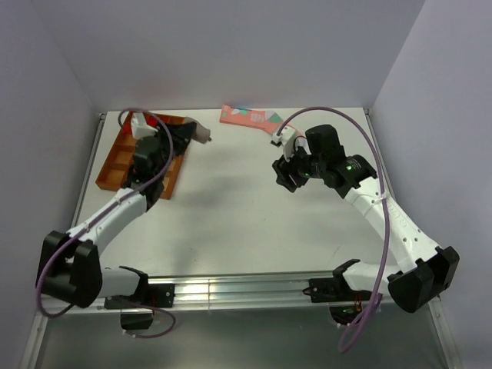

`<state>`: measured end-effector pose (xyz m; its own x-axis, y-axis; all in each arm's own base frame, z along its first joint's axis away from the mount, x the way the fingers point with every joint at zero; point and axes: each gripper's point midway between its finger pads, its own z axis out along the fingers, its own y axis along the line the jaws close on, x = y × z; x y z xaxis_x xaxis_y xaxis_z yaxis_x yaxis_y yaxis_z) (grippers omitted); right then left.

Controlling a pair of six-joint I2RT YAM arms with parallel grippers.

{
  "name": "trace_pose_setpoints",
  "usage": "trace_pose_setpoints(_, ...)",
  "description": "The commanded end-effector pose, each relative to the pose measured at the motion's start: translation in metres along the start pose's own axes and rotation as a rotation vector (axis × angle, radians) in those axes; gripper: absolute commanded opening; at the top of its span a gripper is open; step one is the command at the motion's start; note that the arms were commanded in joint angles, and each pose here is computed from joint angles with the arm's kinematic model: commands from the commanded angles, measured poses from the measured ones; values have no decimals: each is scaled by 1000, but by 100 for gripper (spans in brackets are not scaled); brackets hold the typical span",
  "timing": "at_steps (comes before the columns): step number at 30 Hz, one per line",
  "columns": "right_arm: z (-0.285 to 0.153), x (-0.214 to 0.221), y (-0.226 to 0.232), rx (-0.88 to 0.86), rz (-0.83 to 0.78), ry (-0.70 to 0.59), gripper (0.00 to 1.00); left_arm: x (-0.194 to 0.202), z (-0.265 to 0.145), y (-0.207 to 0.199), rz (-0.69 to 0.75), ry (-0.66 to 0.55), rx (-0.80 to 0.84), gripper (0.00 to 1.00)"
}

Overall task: Roll the socks
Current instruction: Place the sock in the storage box.

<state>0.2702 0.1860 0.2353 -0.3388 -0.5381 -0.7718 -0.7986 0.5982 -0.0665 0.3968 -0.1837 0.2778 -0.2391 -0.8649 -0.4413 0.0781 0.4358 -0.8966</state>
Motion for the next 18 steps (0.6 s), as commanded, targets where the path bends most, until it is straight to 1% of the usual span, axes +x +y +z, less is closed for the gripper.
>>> trace_pose_setpoints(1, -11, -10, -22, 65, -27, -40, 61, -36, 30, -11, 77, 10, 78, 0)
trace_pose_setpoints(2, -9, -7, -31, 88, -23, -31, 61, -59, 40, -6, 80, -28, 82, 0)
trace_pose_setpoints(3, -6, -3, -34, 94, -22, -24, 61, -54, 55, 11, 100, 12, 75, 0)
trace_pose_setpoints(4, -5, -2, -39, 106, -22, -24, 61, -70, 67, 2, 109, -9, 94, 0)
trace_pose_setpoints(5, -3, 0, -46, 124, -22, -18, 61, -88, 77, 5, 120, -38, 106, 0)
trace_pose_setpoints(6, -2, 2, -50, 136, -21, -14, 61, -83, 94, 29, 129, -6, 78, 0)
trace_pose_setpoints(7, 0, 2, -55, 147, -22, -13, 61, -97, 106, 17, 142, -22, 115, 0)
trace_pose_setpoints(8, 0, 2, -59, 157, -22, -12, 61, -111, 116, 25, 147, -44, 116, 0)
trace_pose_setpoints(9, 0, 3, -64, 171, -15, -13, 61, -109, 134, 47, 136, -33, 103, 0)
trace_pose_setpoints(10, 0, 3, -67, 172, -11, -13, 61, -119, 146, 35, 140, -27, 158, 0)
trace_pose_setpoints(11, 3, 4, -68, 164, -6, -10, 61, -131, 156, 44, 133, -32, 161, 0)
trace_pose_setpoints(12, 2, 5, -73, 170, 2, -10, 61, -131, 177, 54, 116, -19, 182, 0)
trace_pose_setpoints(13, 4, 4, -76, 171, 5, -13, 61, -142, 186, 71, 105, -25, 158, 0)
trace_pose_setpoints(14, 5, 4, -76, 162, 9, -18, 61, -144, 195, 81, 100, -27, 144, 0)
trace_pose_setpoints(15, 7, 5, -76, 156, 10, -16, 61, -136, 208, 111, 90, -9, 107, 0)
trace_pose_setpoints(16, 8, 6, -79, 162, 13, -16, 60, -142, 219, 106, 95, -14, 125, 0)
trace_pose_setpoints(18, 11, 8, -80, 158, 8, -12, 60, -142, 239, 130, 79, -6, 108, 0)
